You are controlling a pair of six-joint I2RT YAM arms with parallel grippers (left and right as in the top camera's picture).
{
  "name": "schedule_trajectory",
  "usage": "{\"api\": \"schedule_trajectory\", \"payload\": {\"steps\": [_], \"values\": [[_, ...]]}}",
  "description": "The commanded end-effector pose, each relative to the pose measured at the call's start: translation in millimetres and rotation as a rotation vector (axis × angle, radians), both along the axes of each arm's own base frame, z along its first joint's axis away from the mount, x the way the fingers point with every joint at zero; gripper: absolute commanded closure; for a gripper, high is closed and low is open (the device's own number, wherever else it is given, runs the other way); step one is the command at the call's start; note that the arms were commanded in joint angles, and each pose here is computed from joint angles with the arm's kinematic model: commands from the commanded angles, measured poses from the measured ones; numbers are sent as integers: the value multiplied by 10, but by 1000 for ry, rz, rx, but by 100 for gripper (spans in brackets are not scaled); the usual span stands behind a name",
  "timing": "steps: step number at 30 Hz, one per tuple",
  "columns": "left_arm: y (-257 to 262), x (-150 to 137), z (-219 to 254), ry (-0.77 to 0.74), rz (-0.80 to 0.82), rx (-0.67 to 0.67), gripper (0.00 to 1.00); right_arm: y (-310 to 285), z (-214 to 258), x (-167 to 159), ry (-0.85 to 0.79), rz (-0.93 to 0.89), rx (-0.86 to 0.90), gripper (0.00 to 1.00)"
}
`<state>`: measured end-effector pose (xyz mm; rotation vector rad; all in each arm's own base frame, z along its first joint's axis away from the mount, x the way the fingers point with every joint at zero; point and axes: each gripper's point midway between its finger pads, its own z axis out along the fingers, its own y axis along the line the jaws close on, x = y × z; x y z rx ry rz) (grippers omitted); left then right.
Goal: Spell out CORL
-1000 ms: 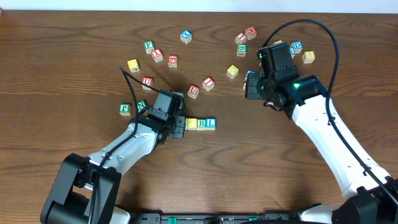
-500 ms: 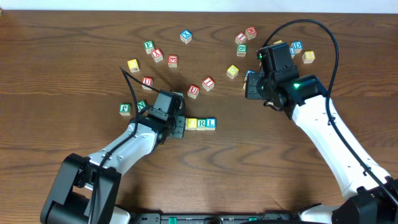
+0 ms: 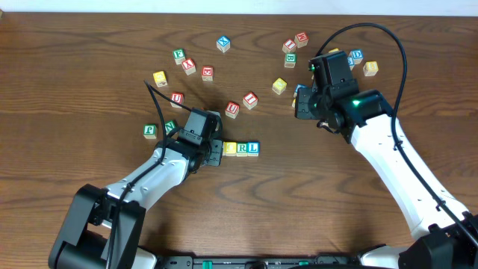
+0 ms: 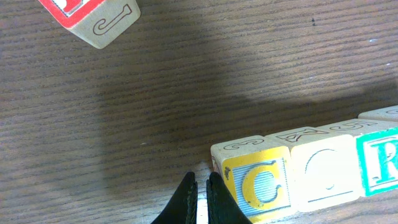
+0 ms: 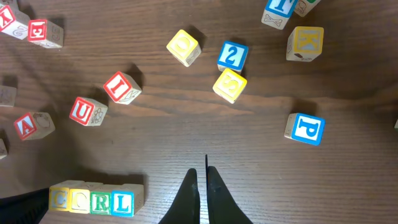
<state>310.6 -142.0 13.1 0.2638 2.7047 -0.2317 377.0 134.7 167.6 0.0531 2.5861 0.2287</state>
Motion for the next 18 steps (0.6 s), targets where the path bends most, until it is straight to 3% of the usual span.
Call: {"api": "schedule_trajectory", "payload": {"steps": [1,13,18], "values": [[38,-63,-80,23,-5,12,92,-20,129,8,-32,-5,0,99],[49,-52,-69,20,0,11,93,-28,115,-11,-23,-5,-4,99],[314,16,61,-5,105,36,93,-47,115,-5,-26,-12,-13,99]]}}
